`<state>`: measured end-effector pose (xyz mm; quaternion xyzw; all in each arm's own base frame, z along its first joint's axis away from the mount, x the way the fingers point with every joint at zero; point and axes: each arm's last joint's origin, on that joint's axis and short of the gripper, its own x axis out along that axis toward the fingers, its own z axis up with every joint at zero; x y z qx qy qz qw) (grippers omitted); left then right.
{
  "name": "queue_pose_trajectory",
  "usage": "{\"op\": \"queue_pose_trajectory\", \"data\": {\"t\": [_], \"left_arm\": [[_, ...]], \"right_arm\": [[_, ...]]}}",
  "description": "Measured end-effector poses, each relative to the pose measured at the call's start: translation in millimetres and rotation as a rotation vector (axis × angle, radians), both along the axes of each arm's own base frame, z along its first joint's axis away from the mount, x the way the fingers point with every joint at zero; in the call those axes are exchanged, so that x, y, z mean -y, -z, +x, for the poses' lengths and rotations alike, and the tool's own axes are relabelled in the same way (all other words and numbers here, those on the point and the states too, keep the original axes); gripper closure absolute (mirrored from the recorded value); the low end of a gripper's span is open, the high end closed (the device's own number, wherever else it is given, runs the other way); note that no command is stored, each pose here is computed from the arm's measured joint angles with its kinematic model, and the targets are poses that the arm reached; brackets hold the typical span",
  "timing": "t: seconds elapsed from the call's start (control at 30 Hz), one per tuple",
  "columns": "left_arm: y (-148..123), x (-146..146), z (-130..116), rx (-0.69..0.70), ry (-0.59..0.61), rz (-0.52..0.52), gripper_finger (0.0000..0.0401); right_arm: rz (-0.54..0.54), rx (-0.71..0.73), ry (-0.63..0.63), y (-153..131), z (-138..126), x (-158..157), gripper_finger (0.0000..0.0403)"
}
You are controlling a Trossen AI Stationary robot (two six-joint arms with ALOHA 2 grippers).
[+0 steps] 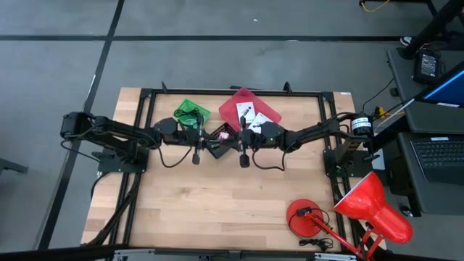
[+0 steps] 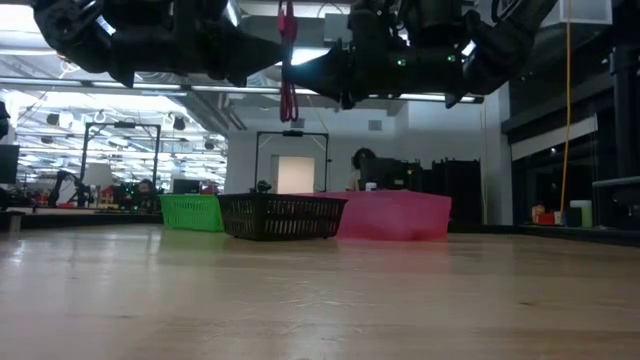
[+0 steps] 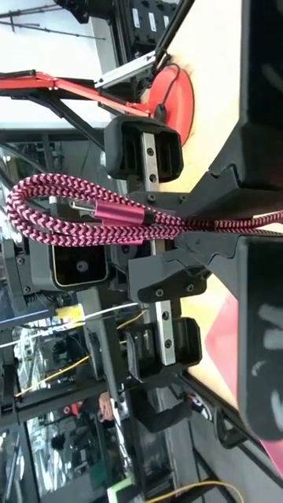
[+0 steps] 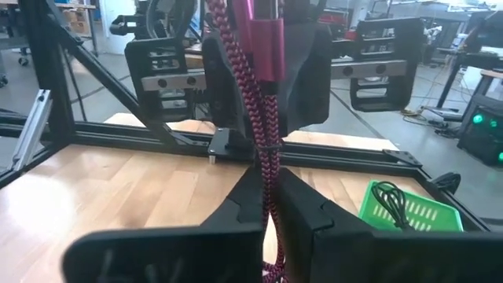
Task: Pick and place items into bin
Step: Put the pink charger cable into the green bin
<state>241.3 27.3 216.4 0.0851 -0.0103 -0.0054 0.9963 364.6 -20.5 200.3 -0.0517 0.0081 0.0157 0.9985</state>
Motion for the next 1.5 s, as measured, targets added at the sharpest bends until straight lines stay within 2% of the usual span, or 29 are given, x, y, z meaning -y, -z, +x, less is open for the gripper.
{"op": "queue_pose_trajectory", "data": {"t": [0.2, 0.5, 0.67, 0.9, 1.2, 1.5], "left_arm": [[-1, -6, -4, -0.021, -0.011, -0.016, 0.0394], [-10, -8, -22, -0.093, -0.04, -0.01, 0.0394], [-17, -9, -40, -0.111, -0.061, -0.015, 0.0394], [-12, -15, -68, -0.072, -0.124, 0.005, 0.0394], [-5, -25, -85, -0.108, -0.212, -0.003, 0.0394], [2, -34, -90, -0.194, -0.297, 0.014, 0.0394]], "right_arm": [[0.025, -0.008, 0.005, 0, 0, 0, 0.0356], [0.046, -0.026, -0.005, 1, 0, -1, 0.028], [0.018, -0.118, 0.092, -3, -7, 3, 0.0266], [-0.009, -0.173, 0.083, -9, -13, -3, 0.0292], [-0.063, -0.191, 0.08, -7, -14, -3, 0.0396], [-0.083, -0.191, 0.078, -7, -14, -3, 0.0401]]}}
